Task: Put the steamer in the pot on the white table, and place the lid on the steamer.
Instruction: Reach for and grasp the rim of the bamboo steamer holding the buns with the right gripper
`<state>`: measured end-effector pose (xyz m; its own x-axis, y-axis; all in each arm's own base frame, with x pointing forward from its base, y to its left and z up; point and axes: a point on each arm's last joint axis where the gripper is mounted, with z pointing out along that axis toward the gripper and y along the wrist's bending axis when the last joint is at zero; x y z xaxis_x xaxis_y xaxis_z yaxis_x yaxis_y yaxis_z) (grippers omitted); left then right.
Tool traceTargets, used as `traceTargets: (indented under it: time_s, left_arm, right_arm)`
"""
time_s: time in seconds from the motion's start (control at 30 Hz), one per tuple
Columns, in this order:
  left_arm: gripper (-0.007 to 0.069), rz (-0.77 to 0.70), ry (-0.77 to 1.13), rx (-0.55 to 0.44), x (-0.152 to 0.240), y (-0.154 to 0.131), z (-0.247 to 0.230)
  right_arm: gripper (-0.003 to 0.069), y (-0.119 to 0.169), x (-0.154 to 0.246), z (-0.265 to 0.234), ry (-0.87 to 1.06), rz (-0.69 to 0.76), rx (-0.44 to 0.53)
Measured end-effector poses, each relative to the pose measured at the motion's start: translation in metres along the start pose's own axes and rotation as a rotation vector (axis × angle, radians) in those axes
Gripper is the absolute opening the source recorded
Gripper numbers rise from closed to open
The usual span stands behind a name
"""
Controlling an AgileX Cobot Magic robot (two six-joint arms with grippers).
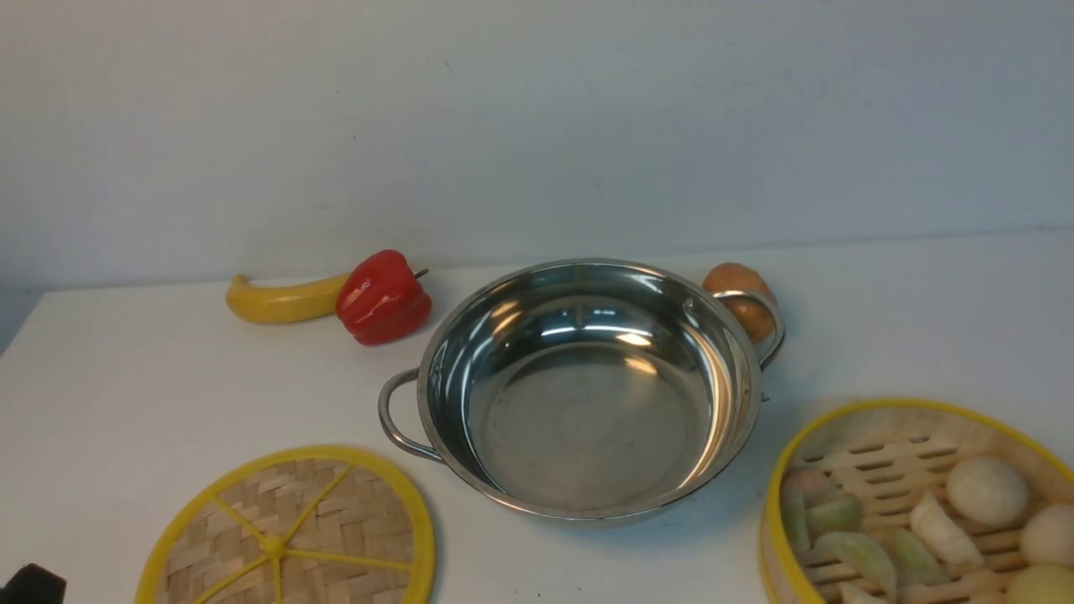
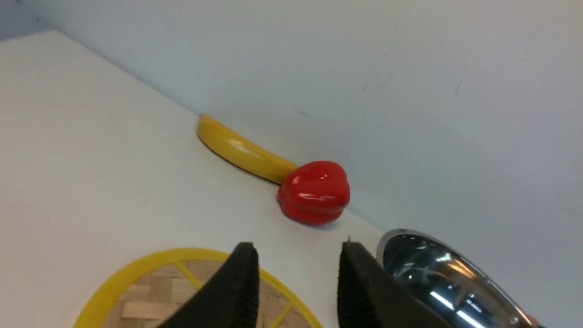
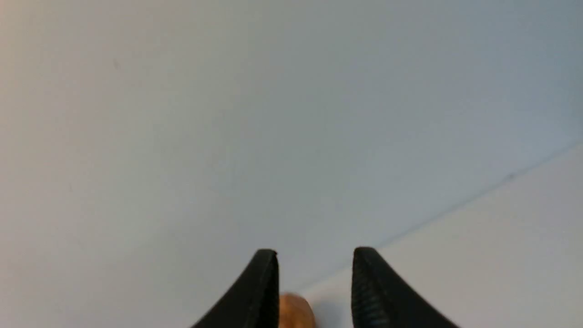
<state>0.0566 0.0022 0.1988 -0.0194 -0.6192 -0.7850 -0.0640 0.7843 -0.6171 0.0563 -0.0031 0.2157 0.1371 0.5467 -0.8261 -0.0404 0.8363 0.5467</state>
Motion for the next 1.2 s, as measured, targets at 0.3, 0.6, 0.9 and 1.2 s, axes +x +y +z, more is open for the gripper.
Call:
traceTargets:
  time_s: [0.3, 0.6, 0.9, 1.2]
  left_arm:
    - [0.0242, -0.028, -0.011, 0.012, -0.001, -0.001, 0.0]
    - [0.0242, -0.029, -0.142, 0.115, -0.013, -0.01, -0.002]
    - [0.0242, -0.054, -0.303, 0.25, -0.027, -0.021, -0.007]
    - [0.0242, 0.259, -0.337, 0.306, -0.05, -0.049, -0.014]
  right_arm:
    - [0.0242, 0.002, -0.016, -0.002, -0.175, 0.124, -0.037]
    - [0.0242, 0.003, -0.02, -0.002, -0.221, 0.138, -0.05]
    - [0.0242, 0.004, -0.024, -0.004, -0.262, 0.243, -0.08]
    - [0.0242, 0.047, -0.068, -0.006, -0.215, -0.115, -0.148]
